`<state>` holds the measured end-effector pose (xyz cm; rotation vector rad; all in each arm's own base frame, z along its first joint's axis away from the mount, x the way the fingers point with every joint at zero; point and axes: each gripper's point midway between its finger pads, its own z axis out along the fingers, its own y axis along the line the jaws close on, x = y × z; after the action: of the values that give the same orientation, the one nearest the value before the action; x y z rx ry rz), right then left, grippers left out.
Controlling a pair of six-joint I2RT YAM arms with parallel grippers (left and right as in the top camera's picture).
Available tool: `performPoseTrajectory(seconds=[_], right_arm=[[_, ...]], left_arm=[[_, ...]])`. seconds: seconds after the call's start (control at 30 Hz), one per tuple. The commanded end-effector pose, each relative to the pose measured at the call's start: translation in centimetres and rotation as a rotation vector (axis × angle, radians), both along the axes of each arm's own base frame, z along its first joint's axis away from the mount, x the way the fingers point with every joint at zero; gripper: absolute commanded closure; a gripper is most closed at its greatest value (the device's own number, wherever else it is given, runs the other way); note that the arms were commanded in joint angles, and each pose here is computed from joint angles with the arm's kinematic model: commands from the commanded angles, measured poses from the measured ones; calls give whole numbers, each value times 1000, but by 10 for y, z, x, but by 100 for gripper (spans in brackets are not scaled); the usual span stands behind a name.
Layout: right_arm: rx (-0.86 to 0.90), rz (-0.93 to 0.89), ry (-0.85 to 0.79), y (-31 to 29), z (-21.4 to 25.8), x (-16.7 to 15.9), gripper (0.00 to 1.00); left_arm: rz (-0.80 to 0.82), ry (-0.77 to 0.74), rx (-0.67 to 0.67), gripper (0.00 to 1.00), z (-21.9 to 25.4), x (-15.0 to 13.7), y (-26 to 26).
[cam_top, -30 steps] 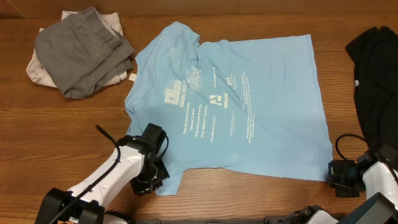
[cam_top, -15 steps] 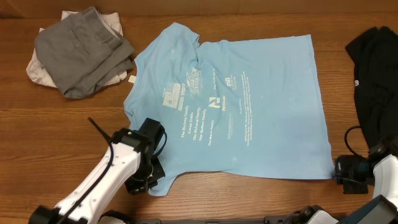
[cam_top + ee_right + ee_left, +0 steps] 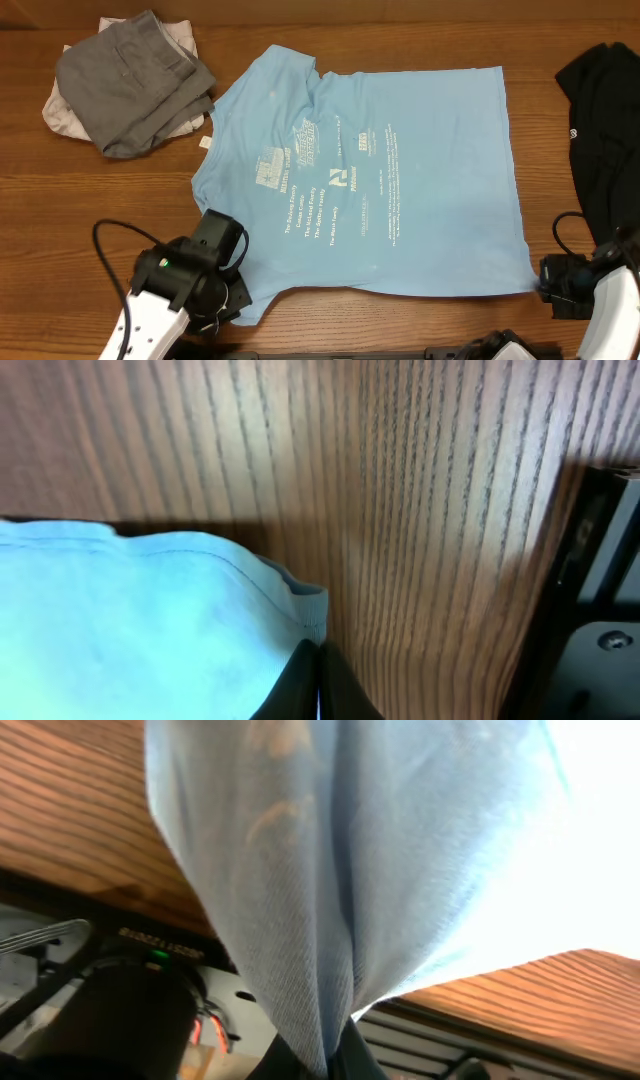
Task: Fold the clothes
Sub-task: 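Fold the near hem up toward the collar with both grippers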
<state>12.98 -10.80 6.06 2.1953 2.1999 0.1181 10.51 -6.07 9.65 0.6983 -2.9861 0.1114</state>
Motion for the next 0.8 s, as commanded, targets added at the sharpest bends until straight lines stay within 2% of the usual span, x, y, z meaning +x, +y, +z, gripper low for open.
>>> performPoseTrajectory(seconds=[0.0, 0.1, 0.4, 0.57, 0.77], right_arm=[[-54, -8, -53, -8, 14, 7, 96], [-75, -7, -93, -13, 23, 15, 96], [-66, 23, -338, -21, 49, 67, 96], [-66, 21, -384, -28, 48, 83, 96], [-59, 98, -470, -24, 45, 123, 96]], left_arm=[[-12, -58, -41, 96, 10, 7, -7], [-11, -138, -16, 96, 18, 26, -5], [13, -439, 110, 96, 47, 113, 2], [20, -462, 194, 96, 34, 142, 6], [-4, -488, 241, 96, 17, 175, 2]])
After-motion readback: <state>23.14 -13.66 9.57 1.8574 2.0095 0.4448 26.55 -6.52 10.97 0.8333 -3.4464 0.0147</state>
